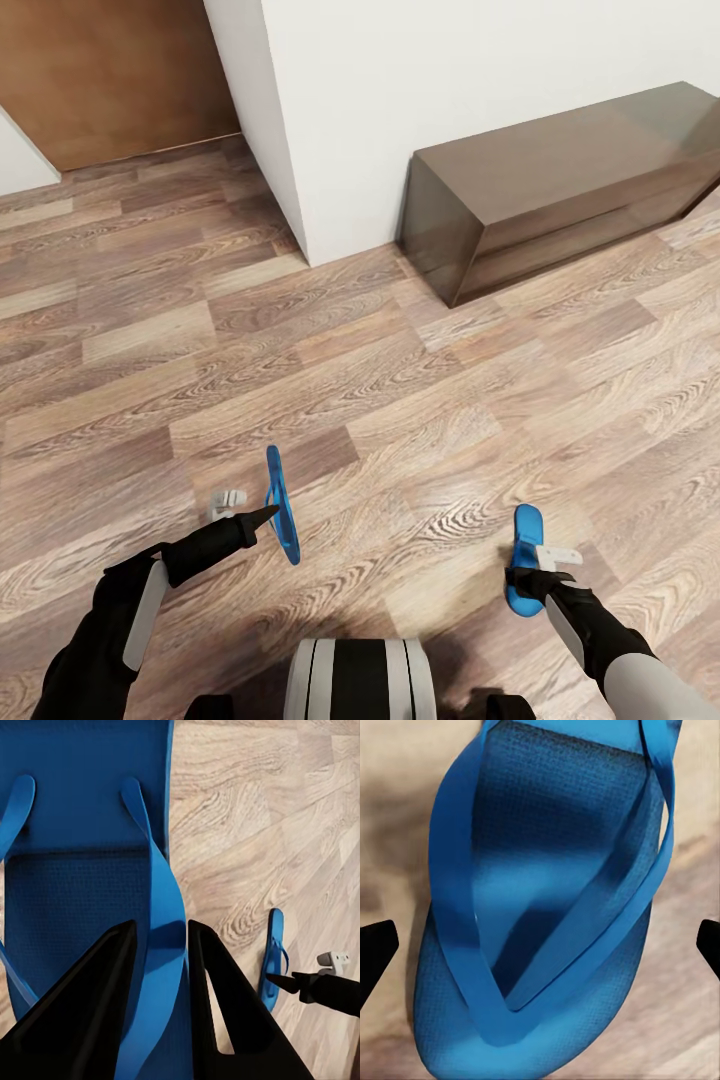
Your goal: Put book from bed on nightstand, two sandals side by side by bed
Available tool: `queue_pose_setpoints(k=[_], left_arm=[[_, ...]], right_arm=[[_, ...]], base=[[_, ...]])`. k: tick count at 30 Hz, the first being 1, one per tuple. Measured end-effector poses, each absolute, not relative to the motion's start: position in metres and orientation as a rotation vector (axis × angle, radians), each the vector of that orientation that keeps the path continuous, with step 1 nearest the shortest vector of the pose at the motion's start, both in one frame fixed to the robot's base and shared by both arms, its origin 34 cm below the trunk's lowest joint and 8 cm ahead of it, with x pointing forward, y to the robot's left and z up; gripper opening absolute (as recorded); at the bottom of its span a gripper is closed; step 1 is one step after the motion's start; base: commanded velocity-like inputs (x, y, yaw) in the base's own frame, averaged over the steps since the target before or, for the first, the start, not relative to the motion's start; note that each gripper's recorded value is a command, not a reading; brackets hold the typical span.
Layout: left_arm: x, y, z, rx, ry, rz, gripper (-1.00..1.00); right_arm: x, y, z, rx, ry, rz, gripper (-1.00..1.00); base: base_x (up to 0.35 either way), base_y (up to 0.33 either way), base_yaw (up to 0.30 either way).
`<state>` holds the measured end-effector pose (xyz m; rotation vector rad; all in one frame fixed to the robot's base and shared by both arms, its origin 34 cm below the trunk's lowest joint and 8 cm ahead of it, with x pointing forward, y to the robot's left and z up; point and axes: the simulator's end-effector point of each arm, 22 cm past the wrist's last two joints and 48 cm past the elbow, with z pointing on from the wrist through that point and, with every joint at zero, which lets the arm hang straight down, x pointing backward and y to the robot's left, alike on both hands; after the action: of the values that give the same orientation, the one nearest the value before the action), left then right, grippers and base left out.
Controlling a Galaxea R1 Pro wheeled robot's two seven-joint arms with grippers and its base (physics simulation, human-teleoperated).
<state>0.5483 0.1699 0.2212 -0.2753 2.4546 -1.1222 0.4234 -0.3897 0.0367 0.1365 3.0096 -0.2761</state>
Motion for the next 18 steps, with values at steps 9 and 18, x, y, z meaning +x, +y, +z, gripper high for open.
queue_pose_setpoints(k=[9, 18], left_arm=[[0.5485, 0.1700, 0.2215, -0.278, 2.453, -1.124, -1.00], [0.5485, 0.1700, 0.2215, -0.277, 2.453, -1.124, -1.00]], right_arm=[[0.4235, -0.3898, 0.0368, 0.136, 3.009, -0.276, 1.00], [0.4234, -0.3904, 0.0369, 0.131, 3.010, -0.280, -1.00]], base=[[0.000, 0.000, 0.000], [0.000, 0.000, 0.000]])
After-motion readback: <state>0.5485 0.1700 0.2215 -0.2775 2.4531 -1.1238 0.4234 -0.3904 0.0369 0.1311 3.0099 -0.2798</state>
